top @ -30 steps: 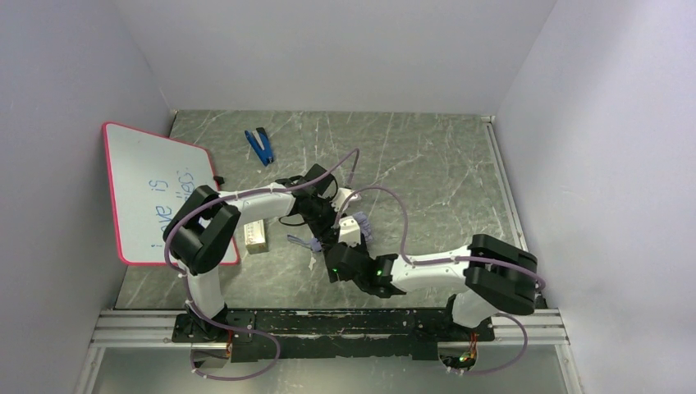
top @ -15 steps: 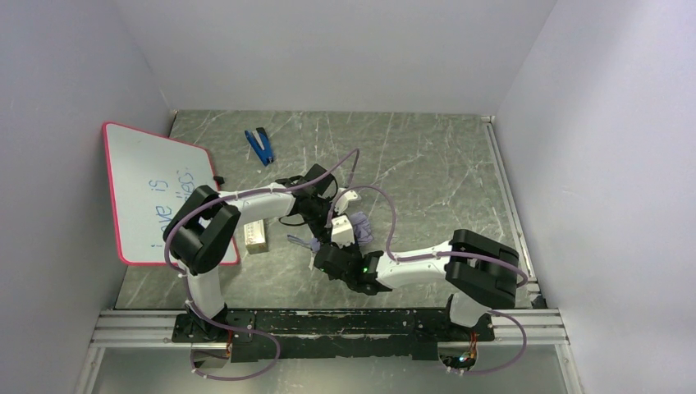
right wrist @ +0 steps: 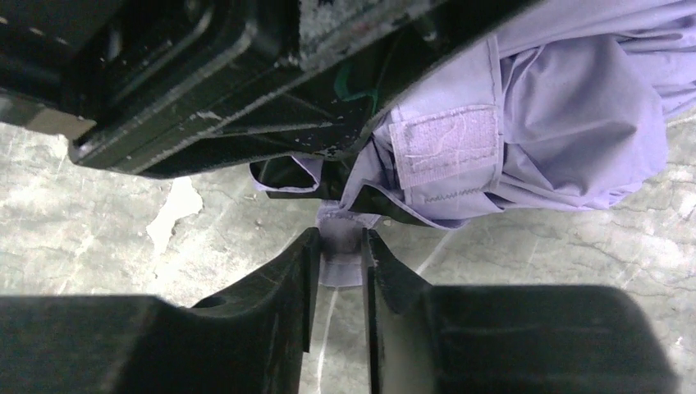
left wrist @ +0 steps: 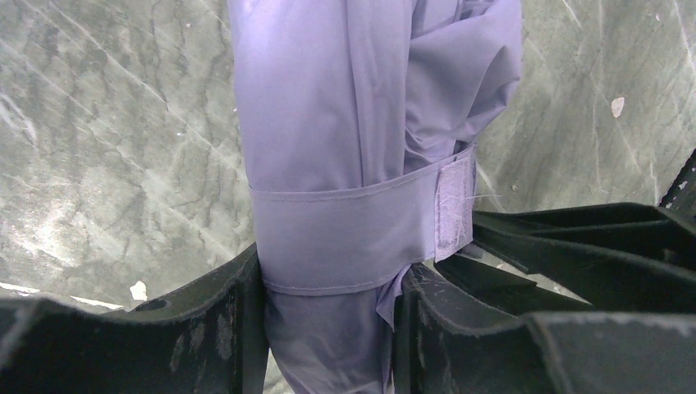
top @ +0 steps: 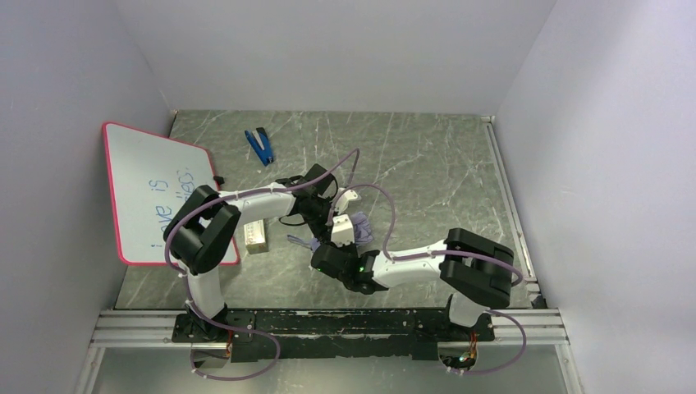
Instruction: Put away the umbrella
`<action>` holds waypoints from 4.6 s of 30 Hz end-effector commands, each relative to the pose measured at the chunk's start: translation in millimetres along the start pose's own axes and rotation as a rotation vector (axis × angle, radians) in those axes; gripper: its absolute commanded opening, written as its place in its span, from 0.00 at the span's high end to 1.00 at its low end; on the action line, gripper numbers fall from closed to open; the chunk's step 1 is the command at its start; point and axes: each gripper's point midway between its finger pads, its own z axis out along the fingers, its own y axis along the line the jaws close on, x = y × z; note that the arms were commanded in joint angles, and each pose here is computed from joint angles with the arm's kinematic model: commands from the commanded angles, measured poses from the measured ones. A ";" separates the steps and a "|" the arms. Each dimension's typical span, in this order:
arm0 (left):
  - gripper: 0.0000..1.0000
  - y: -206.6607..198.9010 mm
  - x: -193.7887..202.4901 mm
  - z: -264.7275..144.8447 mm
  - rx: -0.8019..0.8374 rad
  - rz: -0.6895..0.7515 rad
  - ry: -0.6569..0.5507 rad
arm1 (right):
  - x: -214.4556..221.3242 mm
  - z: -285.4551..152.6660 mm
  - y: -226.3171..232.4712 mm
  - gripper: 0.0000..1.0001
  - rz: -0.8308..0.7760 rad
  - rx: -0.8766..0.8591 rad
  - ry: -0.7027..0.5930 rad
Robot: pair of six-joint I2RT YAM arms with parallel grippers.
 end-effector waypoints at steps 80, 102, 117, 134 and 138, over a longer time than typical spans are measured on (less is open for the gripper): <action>0.95 54.3 60.3 -2.8 -0.243 -0.084 0.201 | 15.2 19.1 -37.6 0.59 -0.243 -0.100 0.160; 0.95 58.4 61.7 -5.3 -0.272 -0.088 0.209 | 38.3 16.1 -66.2 1.00 -0.200 0.068 0.235; 0.95 68.5 54.8 -14.1 -0.349 -0.099 0.183 | -6.3 -32.9 -73.2 1.00 0.114 -0.061 0.032; 0.95 79.1 51.3 -16.6 -0.412 -0.128 0.179 | 60.9 -58.0 -53.7 1.00 0.026 -0.217 0.209; 0.95 78.4 55.1 -16.9 -0.409 -0.120 0.189 | 62.9 -56.9 -57.6 1.00 0.006 -0.169 0.214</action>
